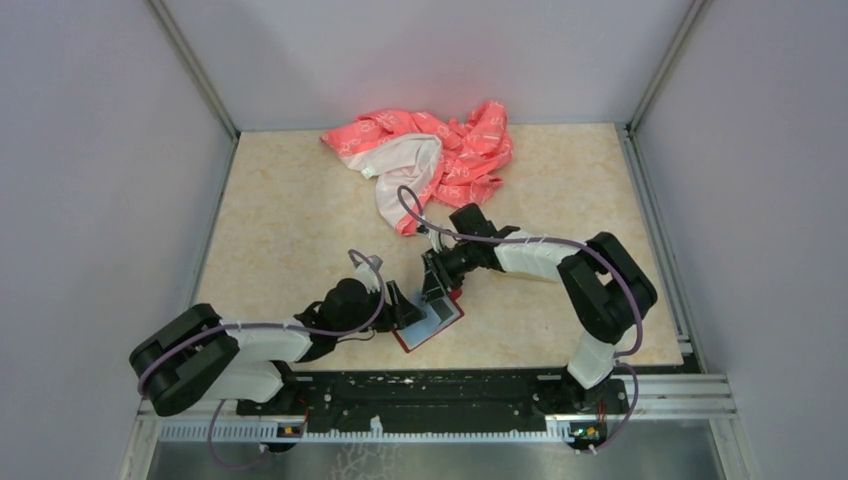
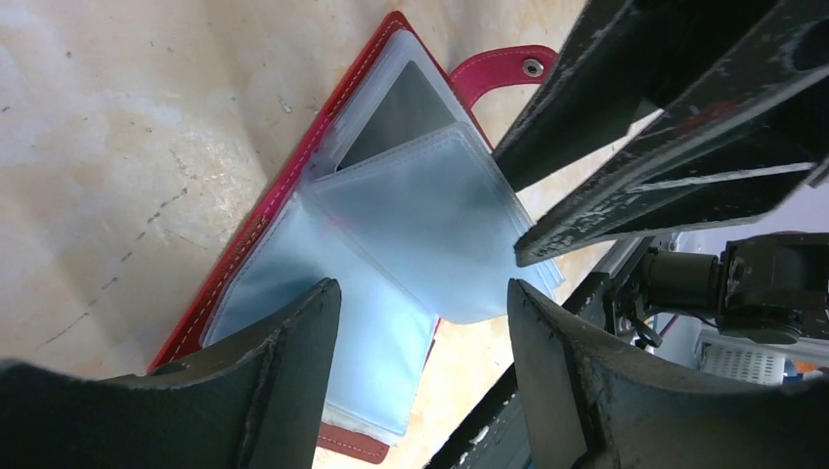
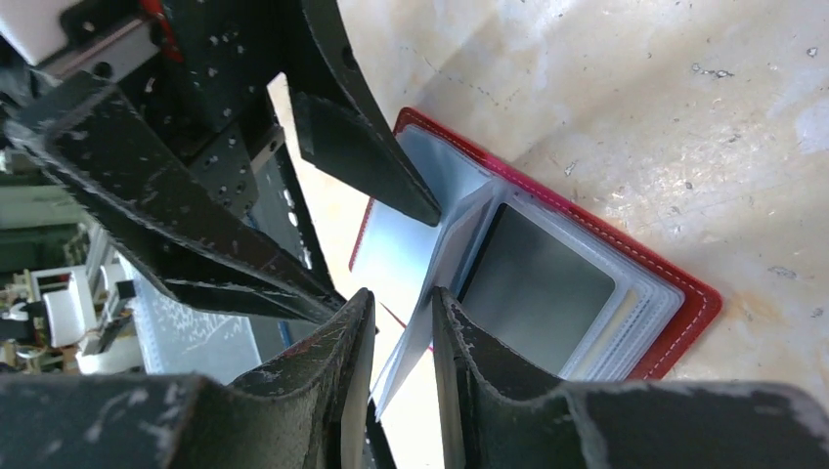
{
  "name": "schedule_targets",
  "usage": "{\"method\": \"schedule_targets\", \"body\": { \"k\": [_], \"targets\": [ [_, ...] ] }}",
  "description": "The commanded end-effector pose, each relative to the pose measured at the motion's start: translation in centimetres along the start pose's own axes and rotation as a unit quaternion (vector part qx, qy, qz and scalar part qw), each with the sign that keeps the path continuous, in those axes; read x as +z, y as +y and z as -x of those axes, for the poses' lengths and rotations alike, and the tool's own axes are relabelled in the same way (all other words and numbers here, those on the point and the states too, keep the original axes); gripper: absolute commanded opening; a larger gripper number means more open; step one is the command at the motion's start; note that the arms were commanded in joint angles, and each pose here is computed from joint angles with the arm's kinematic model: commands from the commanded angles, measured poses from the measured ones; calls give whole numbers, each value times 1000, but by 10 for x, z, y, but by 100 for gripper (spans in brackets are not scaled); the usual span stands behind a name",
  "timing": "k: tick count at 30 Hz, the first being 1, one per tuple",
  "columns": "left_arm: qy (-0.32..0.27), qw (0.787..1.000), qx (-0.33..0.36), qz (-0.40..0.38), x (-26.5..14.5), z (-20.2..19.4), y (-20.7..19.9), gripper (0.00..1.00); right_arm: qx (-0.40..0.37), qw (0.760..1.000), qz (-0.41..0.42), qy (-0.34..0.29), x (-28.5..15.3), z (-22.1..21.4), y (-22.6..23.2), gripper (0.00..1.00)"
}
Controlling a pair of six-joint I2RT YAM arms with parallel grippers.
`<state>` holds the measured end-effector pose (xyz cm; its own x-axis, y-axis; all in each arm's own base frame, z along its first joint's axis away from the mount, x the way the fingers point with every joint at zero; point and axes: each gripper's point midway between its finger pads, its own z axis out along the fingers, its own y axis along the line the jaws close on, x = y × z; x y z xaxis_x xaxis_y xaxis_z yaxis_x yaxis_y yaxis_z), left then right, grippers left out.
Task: Put the credit cards into the card holder
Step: Turn over the card holder at the center of the board.
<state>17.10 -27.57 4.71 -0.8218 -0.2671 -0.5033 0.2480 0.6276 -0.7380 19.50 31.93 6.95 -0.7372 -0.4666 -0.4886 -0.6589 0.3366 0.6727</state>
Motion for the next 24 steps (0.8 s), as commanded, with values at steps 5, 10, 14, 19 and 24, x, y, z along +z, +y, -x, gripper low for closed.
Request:
{"method": "schedule_targets", "body": {
  "k": [5, 10, 14, 19, 24],
  "targets": [
    [-4, 999, -18, -51, 14, 2, -20, 75, 13, 999, 12, -27, -4, 17, -2, 28],
    [-7, 998, -23, -57, 13, 4, -24, 78, 22, 999, 9, -25, -4, 15, -7, 24],
    [-3, 1000, -28, -12, 17, 4, -10, 77, 25, 999, 15, -23, -3, 14, -6, 21],
    [3, 999, -29, 19, 20, 2, 1, 76, 30, 999, 23, -24, -3, 14, -3, 17],
    [2, 999, -33, 26, 20, 1, 1, 78, 35, 999, 26, -23, -2, 13, -2, 13]
  ]
}}
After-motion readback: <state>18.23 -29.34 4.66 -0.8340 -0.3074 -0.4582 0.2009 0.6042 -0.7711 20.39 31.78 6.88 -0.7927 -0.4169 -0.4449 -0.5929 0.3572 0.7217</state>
